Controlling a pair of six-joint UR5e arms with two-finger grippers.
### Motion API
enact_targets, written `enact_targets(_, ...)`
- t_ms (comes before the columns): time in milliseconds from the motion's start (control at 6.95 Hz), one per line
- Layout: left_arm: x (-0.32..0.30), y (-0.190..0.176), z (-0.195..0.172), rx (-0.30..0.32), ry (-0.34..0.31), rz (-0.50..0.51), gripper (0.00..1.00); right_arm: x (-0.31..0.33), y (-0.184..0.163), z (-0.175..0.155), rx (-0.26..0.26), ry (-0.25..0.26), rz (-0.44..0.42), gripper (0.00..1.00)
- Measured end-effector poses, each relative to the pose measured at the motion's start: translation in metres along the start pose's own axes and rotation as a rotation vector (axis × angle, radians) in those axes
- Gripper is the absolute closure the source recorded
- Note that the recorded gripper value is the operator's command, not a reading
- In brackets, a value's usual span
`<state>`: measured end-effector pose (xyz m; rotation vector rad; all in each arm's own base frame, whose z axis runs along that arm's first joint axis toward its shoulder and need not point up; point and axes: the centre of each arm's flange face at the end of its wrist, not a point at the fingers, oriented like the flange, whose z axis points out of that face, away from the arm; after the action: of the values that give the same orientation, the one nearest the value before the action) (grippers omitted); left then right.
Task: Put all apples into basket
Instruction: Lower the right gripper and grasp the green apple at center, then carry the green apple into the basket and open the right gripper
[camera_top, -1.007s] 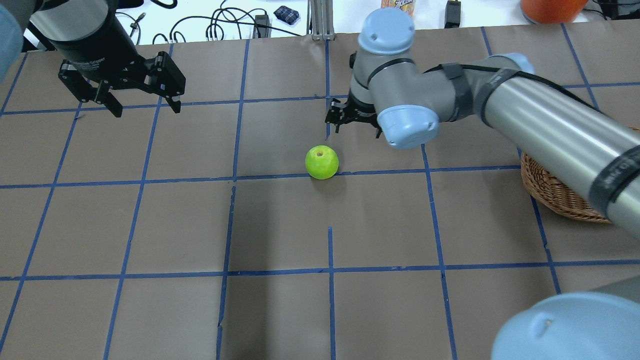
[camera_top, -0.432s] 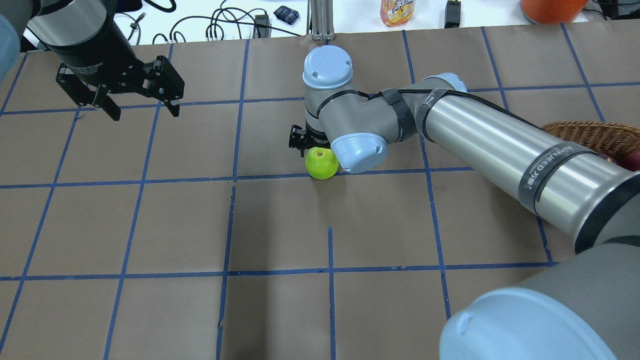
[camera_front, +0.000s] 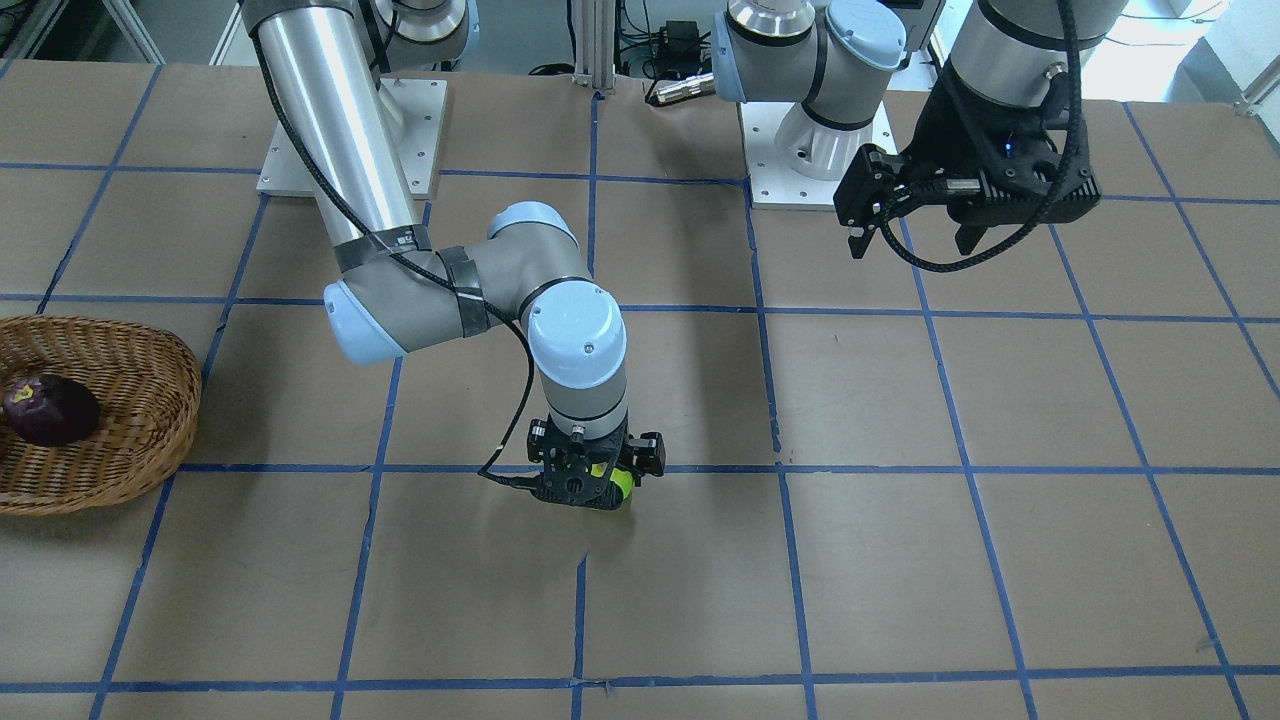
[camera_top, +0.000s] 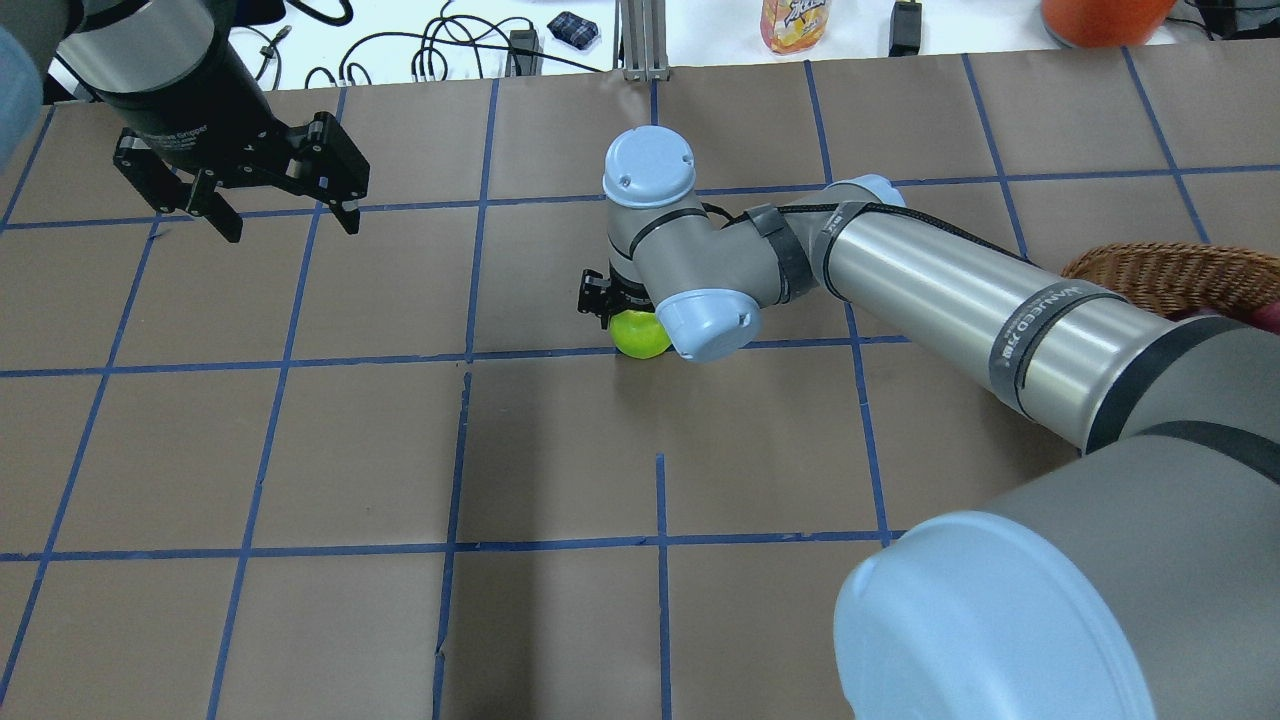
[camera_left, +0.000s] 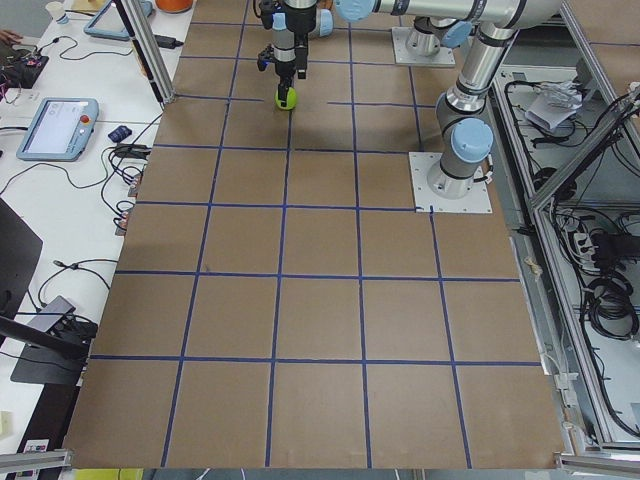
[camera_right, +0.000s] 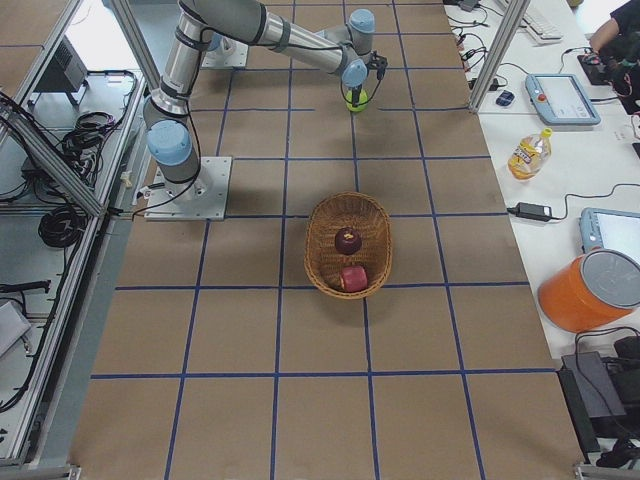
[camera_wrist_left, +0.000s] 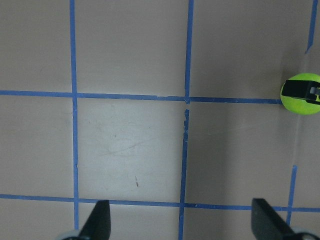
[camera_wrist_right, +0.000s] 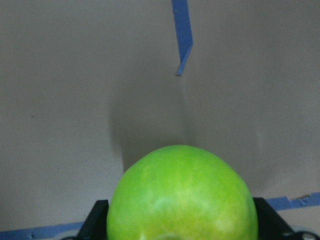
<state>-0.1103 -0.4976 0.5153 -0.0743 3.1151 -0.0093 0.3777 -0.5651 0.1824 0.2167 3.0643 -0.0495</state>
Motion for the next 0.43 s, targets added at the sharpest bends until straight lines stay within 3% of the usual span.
enact_targets(288, 0.0, 0.0, 0.0, 0.0, 0.0, 0.0, 0.0, 0.002, -0.005, -0.001, 0.005, 0.002, -0.048, 0.51)
enact_targets(432, 0.0, 0.0, -0.001, 0.002, -0.001, 0.001, 0.0, 0.01, -0.01, -0.023, 0.014, 0.001, -0.06, 0.51)
